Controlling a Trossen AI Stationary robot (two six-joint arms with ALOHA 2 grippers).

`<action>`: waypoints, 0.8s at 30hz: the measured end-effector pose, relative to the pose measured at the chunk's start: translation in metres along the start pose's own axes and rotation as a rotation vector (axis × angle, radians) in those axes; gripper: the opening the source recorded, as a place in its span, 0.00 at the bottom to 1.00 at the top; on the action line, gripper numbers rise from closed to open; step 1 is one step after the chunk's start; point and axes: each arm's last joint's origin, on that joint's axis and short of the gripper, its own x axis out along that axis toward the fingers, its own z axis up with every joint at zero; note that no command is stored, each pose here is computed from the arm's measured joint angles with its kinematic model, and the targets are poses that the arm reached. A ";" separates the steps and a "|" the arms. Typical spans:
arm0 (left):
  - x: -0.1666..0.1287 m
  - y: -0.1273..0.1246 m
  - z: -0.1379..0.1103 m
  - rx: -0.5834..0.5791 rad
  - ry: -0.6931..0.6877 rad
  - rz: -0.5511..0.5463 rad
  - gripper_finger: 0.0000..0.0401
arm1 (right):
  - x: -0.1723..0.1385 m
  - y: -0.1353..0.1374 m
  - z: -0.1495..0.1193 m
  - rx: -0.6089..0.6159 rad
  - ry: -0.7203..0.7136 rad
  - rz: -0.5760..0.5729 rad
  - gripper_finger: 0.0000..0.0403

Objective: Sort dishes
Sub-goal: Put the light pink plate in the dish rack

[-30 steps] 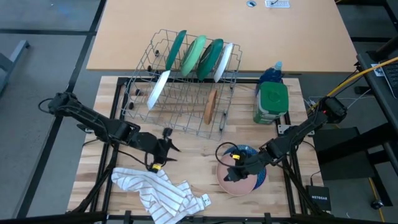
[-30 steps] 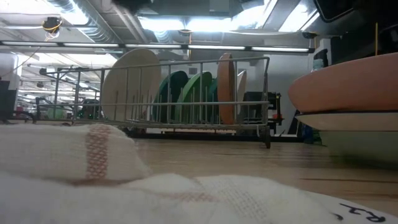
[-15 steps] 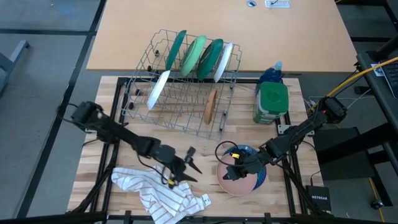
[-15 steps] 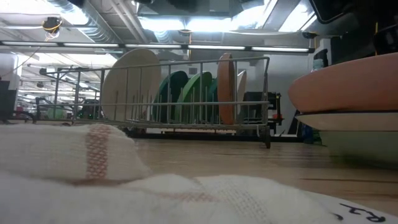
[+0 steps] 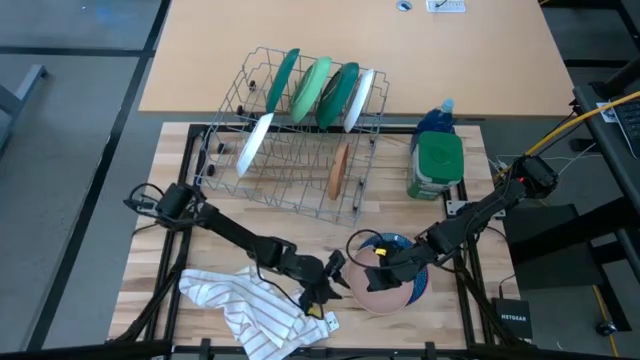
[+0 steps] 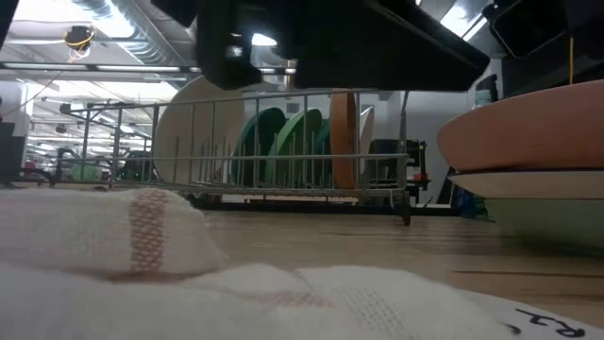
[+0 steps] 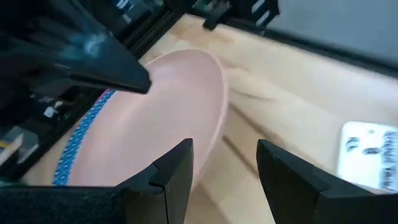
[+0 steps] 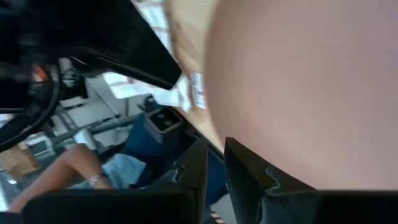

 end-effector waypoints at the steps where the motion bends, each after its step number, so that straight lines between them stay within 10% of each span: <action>1: 0.001 0.002 0.002 0.018 0.012 0.009 0.41 | 0.000 -0.001 0.000 0.001 0.003 -0.010 0.14; 24: 0.011 0.011 -0.012 0.242 0.077 0.026 0.41 | 0.000 -0.003 0.000 0.002 0.001 -0.034 0.14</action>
